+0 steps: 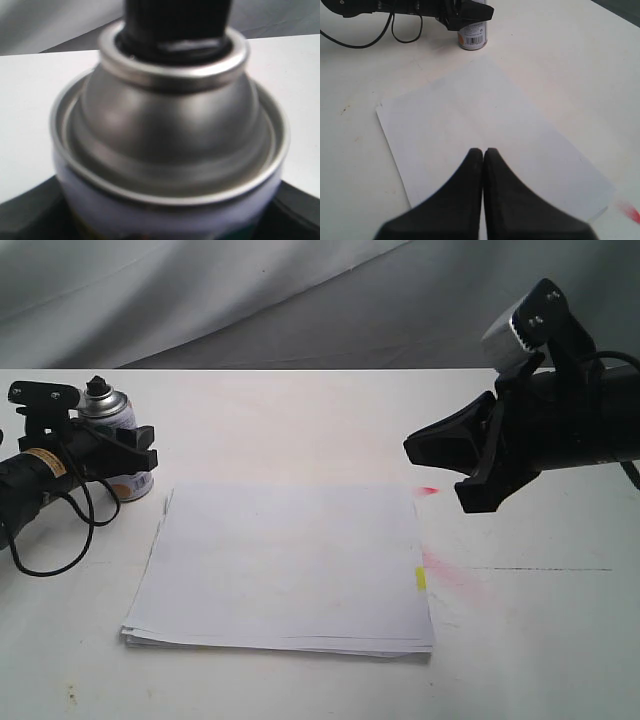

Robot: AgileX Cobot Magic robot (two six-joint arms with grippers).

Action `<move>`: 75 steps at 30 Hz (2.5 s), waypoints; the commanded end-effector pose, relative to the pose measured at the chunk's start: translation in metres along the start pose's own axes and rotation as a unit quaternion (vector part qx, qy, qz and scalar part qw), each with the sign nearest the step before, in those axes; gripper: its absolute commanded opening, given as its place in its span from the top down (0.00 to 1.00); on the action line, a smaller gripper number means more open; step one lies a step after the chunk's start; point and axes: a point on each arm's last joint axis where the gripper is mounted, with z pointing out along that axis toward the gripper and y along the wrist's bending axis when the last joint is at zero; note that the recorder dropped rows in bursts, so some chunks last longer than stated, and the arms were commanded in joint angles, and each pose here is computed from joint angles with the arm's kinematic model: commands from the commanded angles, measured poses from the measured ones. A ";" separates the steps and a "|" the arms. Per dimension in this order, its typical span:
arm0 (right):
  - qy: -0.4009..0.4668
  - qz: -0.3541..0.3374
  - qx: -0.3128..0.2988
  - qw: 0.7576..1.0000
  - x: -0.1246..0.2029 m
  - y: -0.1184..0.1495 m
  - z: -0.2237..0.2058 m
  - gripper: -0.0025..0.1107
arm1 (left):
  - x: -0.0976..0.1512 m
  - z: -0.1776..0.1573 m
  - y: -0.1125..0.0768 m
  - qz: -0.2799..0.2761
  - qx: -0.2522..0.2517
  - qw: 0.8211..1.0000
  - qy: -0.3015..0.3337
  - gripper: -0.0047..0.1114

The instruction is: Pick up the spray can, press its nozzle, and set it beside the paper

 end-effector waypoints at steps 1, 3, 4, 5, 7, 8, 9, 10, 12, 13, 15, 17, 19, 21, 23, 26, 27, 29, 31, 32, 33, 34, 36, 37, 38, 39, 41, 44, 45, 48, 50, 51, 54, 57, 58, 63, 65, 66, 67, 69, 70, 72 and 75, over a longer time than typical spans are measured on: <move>-0.001 0.001 0.002 1.000 0.000 0.000 -0.001 0.98 | -0.004 0.000 0.001 -0.009 -0.003 1.000 -0.018 0.79; -0.001 0.001 0.002 1.000 0.000 0.000 -0.001 0.98 | -0.004 0.000 0.001 -0.007 -0.001 1.000 -0.017 0.65; -0.001 0.001 0.002 1.000 0.000 0.000 -0.001 0.98 | -0.004 0.000 0.001 -0.007 -0.001 1.000 -0.017 0.59; -0.001 0.001 0.002 1.000 0.000 0.000 -0.001 0.98 | -0.004 0.000 0.001 -0.007 -0.001 1.000 -0.017 0.51; -0.001 0.001 0.002 1.000 0.000 0.000 -0.001 0.98 | -0.004 0.000 0.001 -0.011 -0.001 1.000 -0.017 0.38; -0.001 0.001 0.002 1.000 0.000 0.000 -0.001 0.98 | -0.004 0.000 0.001 -0.021 -0.001 1.000 -0.018 0.34; -0.001 0.001 0.002 1.000 0.000 0.000 -0.001 0.98 | -0.004 0.000 0.001 -0.031 -0.001 0.999 -0.018 0.32; -0.001 0.001 0.002 1.000 0.000 0.000 -0.001 0.98 | -0.004 0.000 0.001 -0.033 -0.001 0.999 -0.018 0.32; -0.001 0.001 0.002 1.000 0.000 0.000 -0.001 0.98 | -0.005 -0.001 0.001 -0.030 -0.001 0.999 -0.020 0.32; -0.001 0.001 0.002 1.000 0.000 0.000 -0.001 0.98 | -0.006 -0.001 0.001 -0.030 -0.001 0.999 -0.020 0.32; -0.001 0.001 0.002 1.000 0.000 0.000 -0.001 0.98 | -0.009 -0.002 0.001 -0.029 -0.001 0.999 -0.025 0.32; -0.001 0.001 0.002 1.000 0.000 0.000 -0.001 0.98 | -0.014 -0.004 0.000 -0.028 0.000 0.999 -0.032 0.32; -0.001 0.001 0.002 1.000 0.000 0.000 -0.001 0.98 | -0.023 -0.007 0.000 -0.025 0.000 0.999 -0.044 0.32; -0.001 0.001 0.002 1.000 0.000 0.000 -0.001 0.98 | -0.035 -0.012 -0.001 -0.021 0.000 0.998 -0.060 0.32; -0.001 0.001 0.002 1.000 0.000 0.000 -0.001 0.98 | -0.047 -0.019 -0.002 -0.017 -0.003 0.998 -0.067 0.32; -0.001 0.001 0.002 1.000 0.000 0.000 -0.001 0.98 | -0.068 -0.032 -0.003 -0.009 -0.012 0.997 -0.071 0.32; -0.001 0.001 0.002 1.000 0.000 0.000 -0.001 0.98 | -0.076 -0.038 -0.003 -0.007 -0.016 0.997 -0.071 0.32; -0.001 0.001 0.002 1.000 0.000 0.000 -0.001 0.98 | -0.093 -0.053 -0.005 -0.001 -0.024 0.997 -0.077 0.32; -0.001 0.001 0.002 1.000 0.000 0.000 -0.001 0.98 | -0.113 -0.070 -0.007 0.006 -0.032 0.996 -0.089 0.32; -0.001 0.001 0.002 1.000 0.000 0.000 -0.001 0.98 | -0.121 -0.077 -0.008 0.008 -0.035 0.995 -0.095 0.32; -0.001 0.001 0.002 1.000 0.000 0.000 -0.001 0.98 | -0.131 -0.088 -0.009 0.011 -0.038 0.994 -0.105 0.32; -0.001 0.001 0.002 1.000 0.000 0.000 -0.001 0.98 | -0.141 -0.099 -0.011 0.015 -0.042 0.992 -0.116 0.32; -0.001 0.001 0.002 1.000 0.000 0.000 -0.001 0.98 | -0.158 -0.120 -0.014 0.020 -0.047 0.989 -0.138 0.32; -0.001 0.001 0.002 1.000 0.000 0.000 -0.001 0.98 | -0.175 -0.145 -0.018 0.011 -0.052 0.985 -0.162 0.32; -0.001 0.001 0.002 1.000 0.000 0.000 -0.001 0.98 | -0.181 -0.157 -0.020 -0.003 -0.054 0.984 -0.167 0.32; -0.001 0.001 0.002 1.000 0.000 0.000 -0.001 0.98 | -0.191 -0.180 -0.023 -0.021 -0.062 0.983 -0.173 0.32; 0.010 -0.015 -0.001 1.000 0.003 -0.001 -0.002 0.98 | -0.199 -0.213 -0.026 -0.049 -0.075 0.981 -0.174 0.32; 0.016 -0.019 0.004 1.000 0.005 -0.002 -0.002 0.98 | -0.206 -0.258 -0.032 -0.065 -0.092 0.976 -0.185 0.45; 0.016 -0.019 0.004 1.000 0.005 -0.002 -0.002 0.98 | -0.207 -0.269 -0.034 -0.065 -0.097 0.975 -0.189 0.51; 0.016 -0.019 0.004 1.000 0.005 -0.002 -0.002 0.98 | -0.204 -0.299 -0.037 -0.071 -0.116 0.974 -0.181 0.70; 0.016 -0.019 0.004 1.000 0.005 -0.002 -0.002 0.98 | -0.196 -0.316 -0.038 -0.082 -0.134 0.976 -0.153 0.86; 0.015 -0.018 0.004 1.000 0.004 -0.002 -0.002 0.98 | -0.193 -0.319 -0.038 -0.088 -0.139 0.977 -0.139 0.91; 0.011 -0.014 0.009 1.000 0.004 -0.003 -0.002 0.98 | -0.183 -0.339 -0.041 -0.071 -0.149 0.979 -0.121 0.96; -0.003 0.038 0.002 0.999 0.001 -0.001 -0.002 0.98 | -0.173 -0.359 -0.048 -0.051 -0.135 0.973 -0.178 0.96; -0.002 0.060 -0.025 0.998 0.001 0.003 -0.002 0.98 | -0.162 -0.368 -0.051 -0.058 -0.122 0.969 -0.207 0.96; 0.013 0.007 -0.214 0.977 0.000 0.043 -0.019 0.98 | -0.099 -0.383 -0.057 -0.068 -0.110 0.964 -0.233 0.96; 0.009 -0.014 -0.210 0.978 -0.004 0.050 -0.029 0.98 | -0.080 -0.385 -0.058 -0.071 -0.108 0.962 -0.239 0.96; 0.003 -0.025 -0.205 0.978 -0.007 0.054 -0.034 0.98 | -0.074 -0.387 -0.059 -0.074 -0.105 0.961 -0.246 0.96; -0.004 -0.034 -0.199 0.979 -0.010 0.059 -0.041 0.98 | -0.066 -0.387 -0.059 -0.078 -0.102 0.960 -0.249 0.96; -0.020 -0.053 -0.187 0.981 -0.016 0.069 -0.055 0.98 | -0.058 -0.389 -0.060 -0.080 -0.099 0.958 -0.259 0.96; -0.030 -0.065 -0.180 0.981 -0.020 0.075 -0.064 0.98 | -0.053 -0.389 -0.061 -0.078 -0.098 0.957 -0.262 0.96; -0.052 -0.078 -0.150 0.984 -0.026 0.086 -0.080 0.98 | -0.048 -0.389 -0.061 -0.080 -0.095 0.956 -0.264 0.96; -0.097 -0.112 -0.093 0.985 -0.033 0.106 -0.108 0.98 | -0.044 -0.390 -0.061 -0.079 -0.094 0.955 -0.271 0.96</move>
